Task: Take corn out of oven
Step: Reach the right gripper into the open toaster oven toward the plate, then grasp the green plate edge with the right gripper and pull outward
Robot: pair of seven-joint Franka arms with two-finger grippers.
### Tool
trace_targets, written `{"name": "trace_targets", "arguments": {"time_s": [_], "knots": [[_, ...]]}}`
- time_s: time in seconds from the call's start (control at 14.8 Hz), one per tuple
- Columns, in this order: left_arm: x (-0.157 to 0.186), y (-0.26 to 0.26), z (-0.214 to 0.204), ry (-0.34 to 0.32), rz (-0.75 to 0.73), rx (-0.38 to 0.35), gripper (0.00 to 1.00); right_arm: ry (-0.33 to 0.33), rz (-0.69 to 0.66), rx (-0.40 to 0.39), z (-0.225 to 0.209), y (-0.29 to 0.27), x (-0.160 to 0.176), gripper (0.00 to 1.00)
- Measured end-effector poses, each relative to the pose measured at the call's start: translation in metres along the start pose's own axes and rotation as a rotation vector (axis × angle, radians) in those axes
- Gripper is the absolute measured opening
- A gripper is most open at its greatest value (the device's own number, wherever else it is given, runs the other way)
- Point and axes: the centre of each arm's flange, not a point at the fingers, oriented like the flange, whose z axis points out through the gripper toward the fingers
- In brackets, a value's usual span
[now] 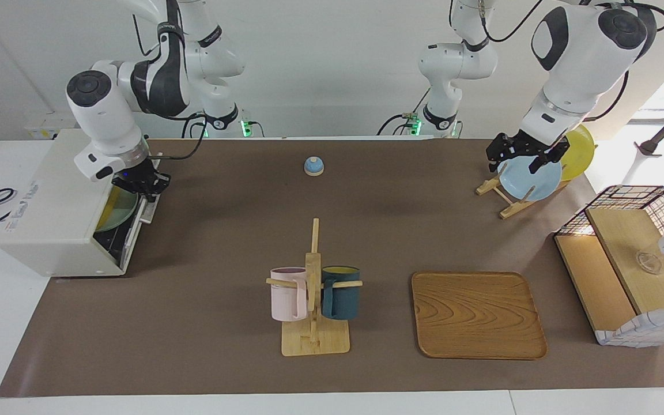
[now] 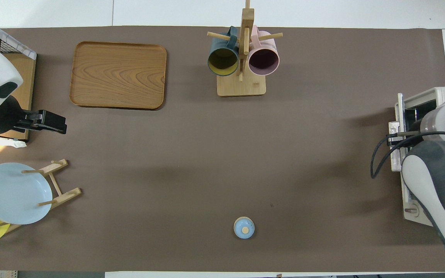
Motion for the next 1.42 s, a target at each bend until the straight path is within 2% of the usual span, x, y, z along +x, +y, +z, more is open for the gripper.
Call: {"name": "trace_targets", "arguments": {"time_s": [0.34, 0.47, 0.95, 1.42], "knots": [[0.0, 0.0, 0.0, 0.0, 0.0, 0.0, 1.0, 0.009, 0.007, 0.037, 0.043, -0.031, 0.01, 0.01], [0.0, 0.0, 0.0, 0.0, 0.0, 0.0, 1.0, 0.031, 0.007, 0.038, 0.059, -0.041, 0.014, 0.01], [0.0, 0.0, 0.0, 0.0, 0.0, 0.0, 1.0, 0.071, 0.027, 0.056, 0.098, -0.053, 0.011, 0.01], [0.0, 0.0, 0.0, 0.0, 0.0, 0.0, 1.0, 0.043, 0.06, 0.083, 0.123, -0.056, 0.011, 0.01]]}}
